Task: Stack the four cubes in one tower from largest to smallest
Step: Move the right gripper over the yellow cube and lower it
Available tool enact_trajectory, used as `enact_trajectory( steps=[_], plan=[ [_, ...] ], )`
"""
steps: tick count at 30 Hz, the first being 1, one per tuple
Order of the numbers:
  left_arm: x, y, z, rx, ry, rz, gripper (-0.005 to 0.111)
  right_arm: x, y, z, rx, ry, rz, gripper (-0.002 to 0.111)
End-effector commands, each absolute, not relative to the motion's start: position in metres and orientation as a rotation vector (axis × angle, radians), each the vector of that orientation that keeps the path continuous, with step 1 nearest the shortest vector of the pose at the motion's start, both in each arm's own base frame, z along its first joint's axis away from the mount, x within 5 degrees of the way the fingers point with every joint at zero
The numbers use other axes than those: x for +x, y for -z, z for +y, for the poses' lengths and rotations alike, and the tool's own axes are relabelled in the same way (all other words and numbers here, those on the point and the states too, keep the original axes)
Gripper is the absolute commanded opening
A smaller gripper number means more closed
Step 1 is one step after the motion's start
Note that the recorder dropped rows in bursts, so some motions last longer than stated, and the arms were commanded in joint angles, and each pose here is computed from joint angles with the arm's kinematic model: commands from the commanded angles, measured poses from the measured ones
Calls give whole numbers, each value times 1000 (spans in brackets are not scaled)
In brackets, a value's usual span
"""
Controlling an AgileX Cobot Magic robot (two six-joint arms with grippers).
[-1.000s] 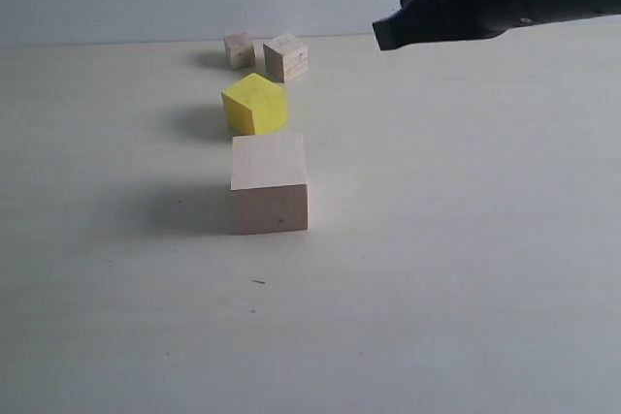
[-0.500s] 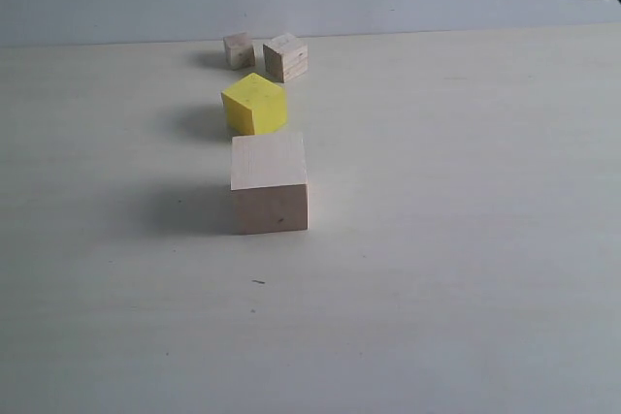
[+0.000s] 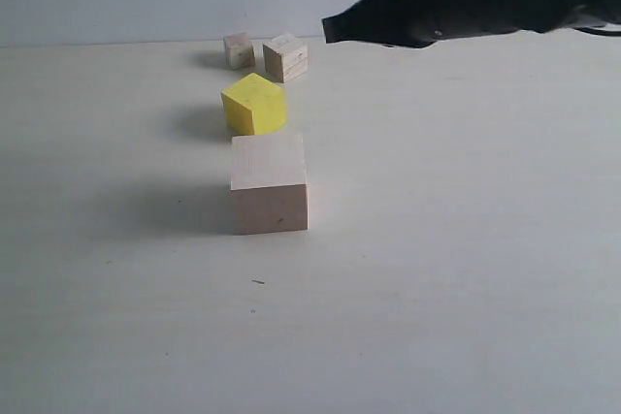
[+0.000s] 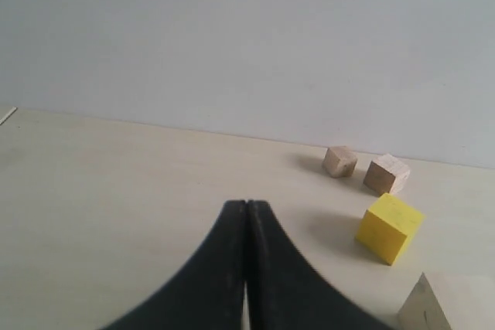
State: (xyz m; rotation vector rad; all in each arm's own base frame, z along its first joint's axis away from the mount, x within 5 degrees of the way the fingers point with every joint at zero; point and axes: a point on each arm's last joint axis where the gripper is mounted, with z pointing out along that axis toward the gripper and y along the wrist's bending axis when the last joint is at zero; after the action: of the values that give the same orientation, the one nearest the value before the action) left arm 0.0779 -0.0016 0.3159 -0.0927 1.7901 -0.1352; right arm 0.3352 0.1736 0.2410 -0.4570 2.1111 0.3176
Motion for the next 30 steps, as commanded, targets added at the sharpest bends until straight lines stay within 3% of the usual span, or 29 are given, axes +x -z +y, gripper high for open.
enact_trajectory(
  steps=[1, 5, 7, 13, 14, 30],
  plan=[
    [77, -314, -2, -88, 142, 1794, 0, 357, -243, 189, -600, -281, 2167, 0],
    [77, -315, -3, -95, 163, 1790, 0, 391, -253, 214, -749, -269, 2196, 3],
    [77, -315, -3, -96, 165, 1791, 0, 398, -250, 235, -900, -257, 2190, 13],
    [77, -315, -3, -95, 164, 1791, 0, 387, -227, 305, -1130, -303, 2151, 68],
    [77, -315, -3, -95, 164, 1791, 0, 387, -224, 309, -1132, -303, 2138, 71],
    [77, -315, -4, -97, 175, 1788, 0, 410, -185, 320, -1009, -210, 2173, 72]
  ],
)
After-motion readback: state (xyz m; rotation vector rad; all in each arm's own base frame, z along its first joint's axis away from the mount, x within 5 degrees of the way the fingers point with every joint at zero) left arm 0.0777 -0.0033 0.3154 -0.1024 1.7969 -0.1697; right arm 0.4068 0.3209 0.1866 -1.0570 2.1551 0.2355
